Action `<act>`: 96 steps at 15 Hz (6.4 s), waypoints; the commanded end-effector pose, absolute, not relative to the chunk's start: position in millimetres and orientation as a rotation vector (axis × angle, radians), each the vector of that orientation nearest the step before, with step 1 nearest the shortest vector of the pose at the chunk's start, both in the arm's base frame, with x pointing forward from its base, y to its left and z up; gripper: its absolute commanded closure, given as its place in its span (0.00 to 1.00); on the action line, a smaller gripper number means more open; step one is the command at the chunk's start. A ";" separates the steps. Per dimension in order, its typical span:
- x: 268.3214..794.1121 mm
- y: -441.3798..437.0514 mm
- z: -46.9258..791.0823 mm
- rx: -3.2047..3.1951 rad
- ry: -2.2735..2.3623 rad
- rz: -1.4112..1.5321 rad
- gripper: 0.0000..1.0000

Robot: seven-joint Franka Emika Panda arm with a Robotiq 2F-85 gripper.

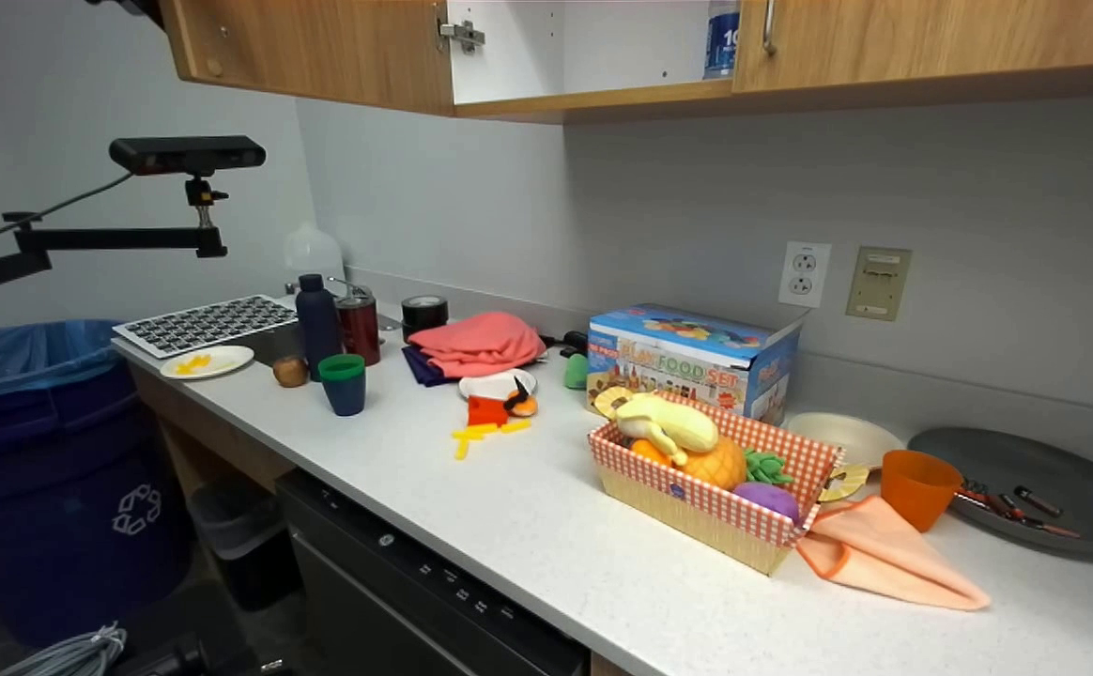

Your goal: Close the left door of the open upper cabinet then open the right door

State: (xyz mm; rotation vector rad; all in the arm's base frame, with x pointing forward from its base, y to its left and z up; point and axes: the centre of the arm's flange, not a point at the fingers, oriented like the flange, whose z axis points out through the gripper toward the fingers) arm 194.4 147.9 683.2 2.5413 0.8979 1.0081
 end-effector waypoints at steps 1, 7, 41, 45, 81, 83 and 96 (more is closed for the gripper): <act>189.6 143.3 697.2 2.396 0.766 0.994 0.00; 191.7 140.5 703.4 2.223 0.619 0.965 0.00; 317.6 73.7 596.5 1.860 0.447 1.062 0.00; 319.1 73.9 594.7 1.870 0.453 1.060 0.00; 370.5 55.1 640.7 1.503 0.093 1.395 0.00; 370.9 55.3 640.4 1.508 0.086 1.394 0.00; 381.7 57.0 631.9 1.385 -0.191 1.672 0.00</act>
